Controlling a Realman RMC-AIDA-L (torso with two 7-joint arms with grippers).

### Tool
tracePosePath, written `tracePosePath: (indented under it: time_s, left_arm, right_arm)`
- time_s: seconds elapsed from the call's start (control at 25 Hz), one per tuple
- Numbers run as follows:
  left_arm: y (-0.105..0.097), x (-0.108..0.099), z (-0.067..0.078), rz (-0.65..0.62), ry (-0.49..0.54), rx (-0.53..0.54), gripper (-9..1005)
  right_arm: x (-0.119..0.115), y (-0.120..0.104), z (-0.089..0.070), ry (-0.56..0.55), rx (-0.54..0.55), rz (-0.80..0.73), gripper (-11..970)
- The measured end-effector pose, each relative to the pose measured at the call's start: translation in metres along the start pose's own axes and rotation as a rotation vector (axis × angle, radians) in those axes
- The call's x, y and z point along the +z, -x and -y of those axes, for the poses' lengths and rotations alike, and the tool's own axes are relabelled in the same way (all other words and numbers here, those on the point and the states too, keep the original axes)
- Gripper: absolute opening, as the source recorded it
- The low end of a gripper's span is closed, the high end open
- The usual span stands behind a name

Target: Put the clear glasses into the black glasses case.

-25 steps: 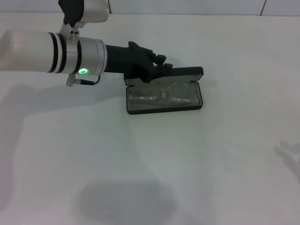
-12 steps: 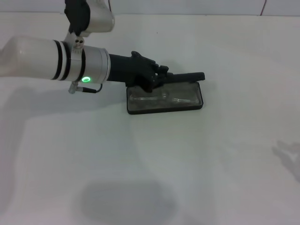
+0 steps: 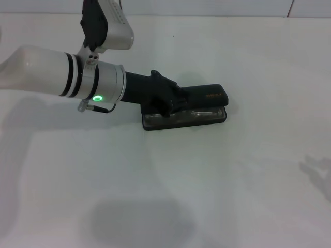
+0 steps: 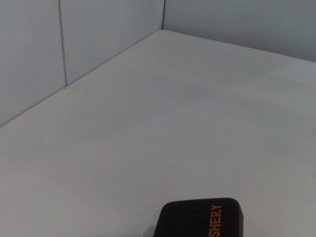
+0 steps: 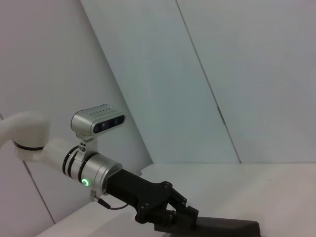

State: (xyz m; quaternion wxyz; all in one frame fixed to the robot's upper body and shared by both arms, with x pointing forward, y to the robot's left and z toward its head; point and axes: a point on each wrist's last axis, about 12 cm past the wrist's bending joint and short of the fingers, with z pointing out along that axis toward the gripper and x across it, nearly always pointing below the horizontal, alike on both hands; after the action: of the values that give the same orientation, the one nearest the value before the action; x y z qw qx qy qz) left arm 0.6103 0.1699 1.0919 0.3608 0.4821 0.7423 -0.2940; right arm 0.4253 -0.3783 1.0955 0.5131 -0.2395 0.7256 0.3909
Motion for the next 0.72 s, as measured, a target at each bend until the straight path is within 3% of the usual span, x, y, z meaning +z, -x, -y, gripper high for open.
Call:
tracePosePath:
  time_s: [0.4, 0.6, 0.72]
  left_arm:
    - [-0.015, -0.002, 0.005, -0.026, -0.008, -0.012, 213]
    - [-0.004, -0.009, 0.011, 0.016, -0.062, 0.017, 222]
    - [0.008, -0.023, 0.021, 0.100, -0.142, 0.028, 227]
  right_arm:
    - [0.002, 0.001, 0.000, 0.008, -0.013, 0.007, 174]
    - [0.001, 0.001, -0.001, 0.015, -0.012, 0.006, 173]
    - [0.001, 0.000, -0.002, 0.021, -0.009, 0.005, 174]
